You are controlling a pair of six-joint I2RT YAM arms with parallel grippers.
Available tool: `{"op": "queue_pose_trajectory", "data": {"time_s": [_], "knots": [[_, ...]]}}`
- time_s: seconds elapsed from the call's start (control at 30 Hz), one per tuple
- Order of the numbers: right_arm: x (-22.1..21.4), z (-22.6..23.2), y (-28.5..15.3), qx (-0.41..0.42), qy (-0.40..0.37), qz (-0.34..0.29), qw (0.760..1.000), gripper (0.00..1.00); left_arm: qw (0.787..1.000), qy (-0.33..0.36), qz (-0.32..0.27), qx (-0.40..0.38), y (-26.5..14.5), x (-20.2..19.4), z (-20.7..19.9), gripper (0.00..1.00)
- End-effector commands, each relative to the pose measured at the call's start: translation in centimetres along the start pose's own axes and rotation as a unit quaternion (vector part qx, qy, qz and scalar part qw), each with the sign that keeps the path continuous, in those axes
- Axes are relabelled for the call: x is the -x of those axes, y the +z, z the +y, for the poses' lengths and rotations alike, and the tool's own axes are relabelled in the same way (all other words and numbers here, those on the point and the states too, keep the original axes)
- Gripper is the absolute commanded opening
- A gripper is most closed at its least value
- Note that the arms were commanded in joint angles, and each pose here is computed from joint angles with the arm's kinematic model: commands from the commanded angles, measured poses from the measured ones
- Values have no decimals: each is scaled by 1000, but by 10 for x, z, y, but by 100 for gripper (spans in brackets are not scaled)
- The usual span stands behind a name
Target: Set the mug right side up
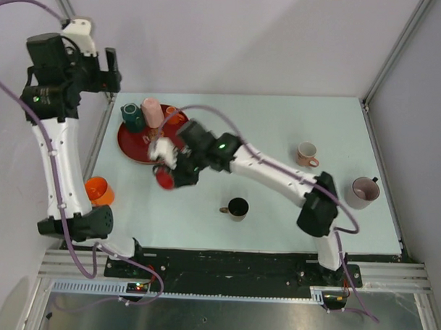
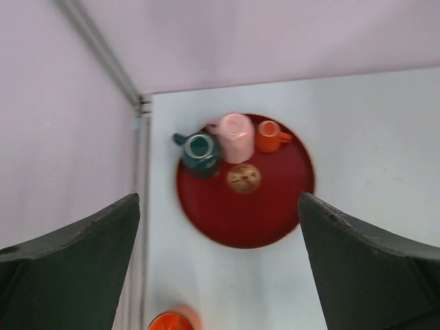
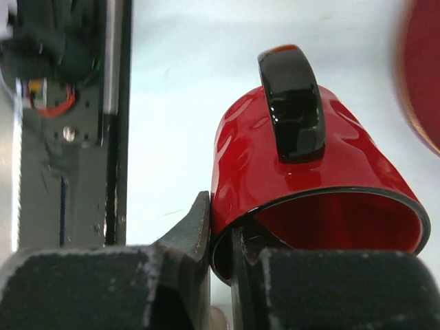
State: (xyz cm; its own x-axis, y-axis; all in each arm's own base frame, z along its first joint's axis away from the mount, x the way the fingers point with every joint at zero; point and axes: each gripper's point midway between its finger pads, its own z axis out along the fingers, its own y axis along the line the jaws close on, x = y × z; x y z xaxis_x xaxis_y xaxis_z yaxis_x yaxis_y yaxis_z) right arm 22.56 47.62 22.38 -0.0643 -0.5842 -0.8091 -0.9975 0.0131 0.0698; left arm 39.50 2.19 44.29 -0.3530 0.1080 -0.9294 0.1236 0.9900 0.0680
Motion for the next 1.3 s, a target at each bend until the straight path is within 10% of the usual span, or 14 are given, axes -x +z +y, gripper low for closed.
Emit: {"op": "queue_pose_trajectory", "data": {"time_s": [0.0, 0.53, 0.9, 0.97, 1.1, 1.27], "knots": [[-42, 41, 22, 57, -208, 159, 963, 0, 994, 3, 0, 109, -27, -4, 46, 100], [-113, 107, 84, 107, -345, 317, 877, 0, 995, -5, 1, 104, -73, -34, 37, 100], [-144, 111, 96, 118, -339, 354, 863, 0, 996, -10, 42, 79, -59, -68, 29, 99], [-139, 107, 100, 100, -343, 349, 867, 8, 996, -8, 48, 76, -56, -71, 30, 100], [-119, 95, 100, 35, -343, 335, 877, 55, 995, -7, 59, 74, -49, -76, 32, 100], [-92, 92, 87, 5, -349, 304, 886, 69, 995, -7, 70, 70, -40, -81, 33, 100]]}}
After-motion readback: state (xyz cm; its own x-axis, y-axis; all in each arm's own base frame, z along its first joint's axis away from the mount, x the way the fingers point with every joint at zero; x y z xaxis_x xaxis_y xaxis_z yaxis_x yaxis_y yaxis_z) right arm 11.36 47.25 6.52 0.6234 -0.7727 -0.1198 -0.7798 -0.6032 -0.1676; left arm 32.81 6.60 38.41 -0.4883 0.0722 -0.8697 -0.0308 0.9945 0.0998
